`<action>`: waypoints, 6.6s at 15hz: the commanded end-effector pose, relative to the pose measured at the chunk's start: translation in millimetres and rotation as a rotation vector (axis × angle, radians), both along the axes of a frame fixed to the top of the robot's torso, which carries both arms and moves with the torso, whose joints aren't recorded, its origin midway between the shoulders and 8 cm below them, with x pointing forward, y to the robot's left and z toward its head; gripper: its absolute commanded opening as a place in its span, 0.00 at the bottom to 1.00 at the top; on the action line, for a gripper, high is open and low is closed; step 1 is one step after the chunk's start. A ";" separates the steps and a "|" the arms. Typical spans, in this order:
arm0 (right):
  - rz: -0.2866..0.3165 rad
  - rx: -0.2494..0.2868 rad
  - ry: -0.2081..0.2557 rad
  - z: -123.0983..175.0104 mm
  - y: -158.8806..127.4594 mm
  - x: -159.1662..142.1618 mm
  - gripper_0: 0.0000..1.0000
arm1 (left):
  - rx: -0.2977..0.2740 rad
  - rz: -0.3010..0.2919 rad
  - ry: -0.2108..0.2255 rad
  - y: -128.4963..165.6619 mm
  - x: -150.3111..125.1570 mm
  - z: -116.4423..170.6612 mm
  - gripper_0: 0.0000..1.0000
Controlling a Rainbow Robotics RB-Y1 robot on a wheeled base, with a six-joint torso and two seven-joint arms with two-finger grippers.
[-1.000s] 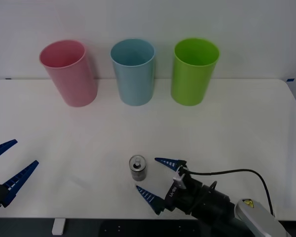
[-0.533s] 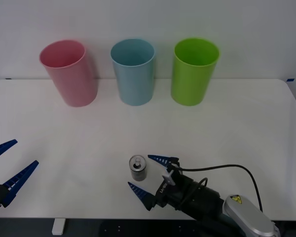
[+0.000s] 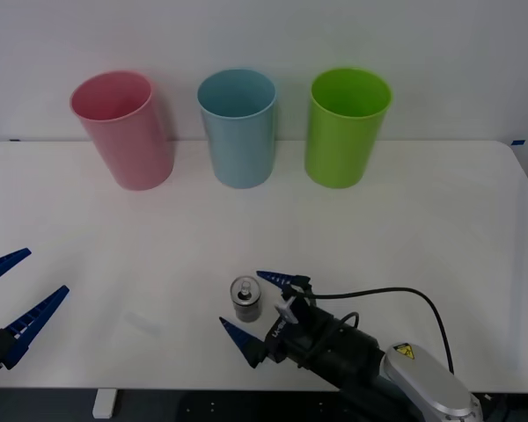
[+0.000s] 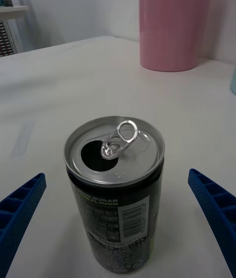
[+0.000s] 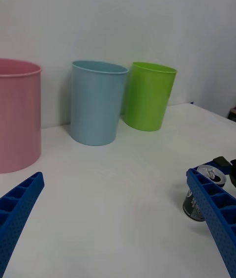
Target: Grasp the object on the table and drop it into the matching bin: aluminum can to the light blue bin, PET bottle to the pink bin.
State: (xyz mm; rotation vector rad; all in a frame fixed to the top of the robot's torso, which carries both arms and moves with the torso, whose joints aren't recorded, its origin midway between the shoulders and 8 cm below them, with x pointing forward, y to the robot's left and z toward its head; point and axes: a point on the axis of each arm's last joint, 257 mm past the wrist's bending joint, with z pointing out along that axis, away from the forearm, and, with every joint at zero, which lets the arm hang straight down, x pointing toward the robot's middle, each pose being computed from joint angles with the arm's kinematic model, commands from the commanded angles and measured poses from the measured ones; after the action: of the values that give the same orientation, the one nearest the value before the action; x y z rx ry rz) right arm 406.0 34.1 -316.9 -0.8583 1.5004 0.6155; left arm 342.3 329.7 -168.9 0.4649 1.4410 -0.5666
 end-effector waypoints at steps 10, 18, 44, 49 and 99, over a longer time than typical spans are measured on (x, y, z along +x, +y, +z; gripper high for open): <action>-0.003 -0.012 -0.005 -0.9 12.2 -0.7 0.00 | 0.000 0.000 0.000 0.0 0.0 0.0 1.00; 0.013 0.001 0.001 1.3 14.0 -3.6 0.00 | 0.000 0.000 0.000 0.0 0.0 0.0 1.00; 0.026 0.256 -0.118 217.8 -101.0 22.4 0.00 | 0.000 0.000 0.000 0.0 0.0 0.0 1.00; 0.046 0.293 -0.105 266.4 -97.3 47.1 0.00 | 0.000 0.000 0.000 0.0 0.0 0.0 1.00; -0.382 0.318 -0.122 331.7 34.5 283.4 1.00 | 0.000 0.000 0.000 0.0 0.0 0.0 1.00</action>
State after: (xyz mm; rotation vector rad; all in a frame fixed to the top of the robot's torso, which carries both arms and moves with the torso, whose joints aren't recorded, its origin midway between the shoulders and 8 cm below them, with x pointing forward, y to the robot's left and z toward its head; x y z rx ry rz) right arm 689.8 68.6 17.4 -0.3385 1.3582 0.4869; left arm 342.2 329.7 -168.9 0.4649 1.4410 -0.5666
